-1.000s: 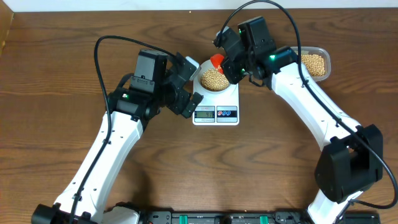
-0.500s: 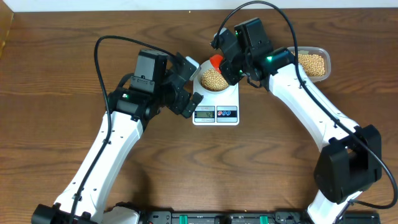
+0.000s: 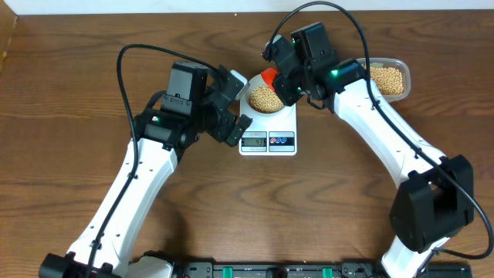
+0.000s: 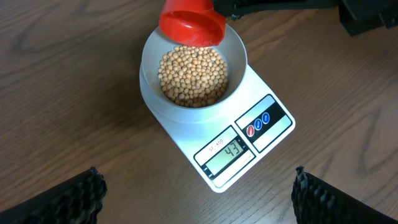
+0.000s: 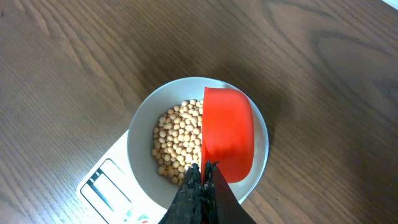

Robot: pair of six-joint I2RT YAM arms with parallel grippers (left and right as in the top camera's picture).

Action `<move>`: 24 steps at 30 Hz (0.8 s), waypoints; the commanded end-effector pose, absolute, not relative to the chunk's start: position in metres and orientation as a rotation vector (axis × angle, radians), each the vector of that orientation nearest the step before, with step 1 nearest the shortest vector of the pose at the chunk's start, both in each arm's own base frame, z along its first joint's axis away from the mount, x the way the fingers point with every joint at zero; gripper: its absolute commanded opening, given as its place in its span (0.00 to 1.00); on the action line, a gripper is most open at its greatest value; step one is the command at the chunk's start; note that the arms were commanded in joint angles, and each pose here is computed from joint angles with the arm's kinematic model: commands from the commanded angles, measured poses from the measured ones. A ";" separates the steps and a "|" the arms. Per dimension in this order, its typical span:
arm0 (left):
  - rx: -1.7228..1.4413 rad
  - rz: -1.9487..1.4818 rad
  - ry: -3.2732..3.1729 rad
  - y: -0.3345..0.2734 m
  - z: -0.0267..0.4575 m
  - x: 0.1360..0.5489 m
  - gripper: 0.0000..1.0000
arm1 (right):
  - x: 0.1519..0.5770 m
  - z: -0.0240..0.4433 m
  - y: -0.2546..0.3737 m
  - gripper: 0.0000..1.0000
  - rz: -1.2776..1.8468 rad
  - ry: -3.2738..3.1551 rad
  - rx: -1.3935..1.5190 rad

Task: Scoop item into bowl and weigh 50g on scale
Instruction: 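Tilt the scoop over the bowl to pour the beans in, then carry the empty scoop right back to the bean tub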

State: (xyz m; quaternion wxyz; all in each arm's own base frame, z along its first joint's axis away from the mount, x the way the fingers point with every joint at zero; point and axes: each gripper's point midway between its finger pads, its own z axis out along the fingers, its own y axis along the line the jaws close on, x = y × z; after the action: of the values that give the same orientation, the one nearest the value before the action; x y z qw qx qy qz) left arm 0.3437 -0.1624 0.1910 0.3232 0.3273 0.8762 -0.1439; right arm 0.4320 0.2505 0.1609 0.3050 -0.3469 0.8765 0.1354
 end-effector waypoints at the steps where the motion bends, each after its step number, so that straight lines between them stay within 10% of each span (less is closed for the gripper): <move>1: 0.860 -0.370 2.312 -0.161 0.187 0.344 0.98 | 0.429 0.174 0.253 0.01 0.353 2.286 -0.938; 24: 0.860 -0.370 2.311 -0.161 0.187 0.344 0.98 | 0.433 0.279 0.176 0.01 0.202 2.227 -0.356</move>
State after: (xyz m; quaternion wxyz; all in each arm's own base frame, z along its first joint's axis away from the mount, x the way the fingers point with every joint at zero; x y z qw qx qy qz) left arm 0.3437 -0.1624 0.1910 0.3232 0.3273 0.8762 -0.1439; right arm 0.4201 0.2181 0.2684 0.4038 -0.2425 0.8707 0.1418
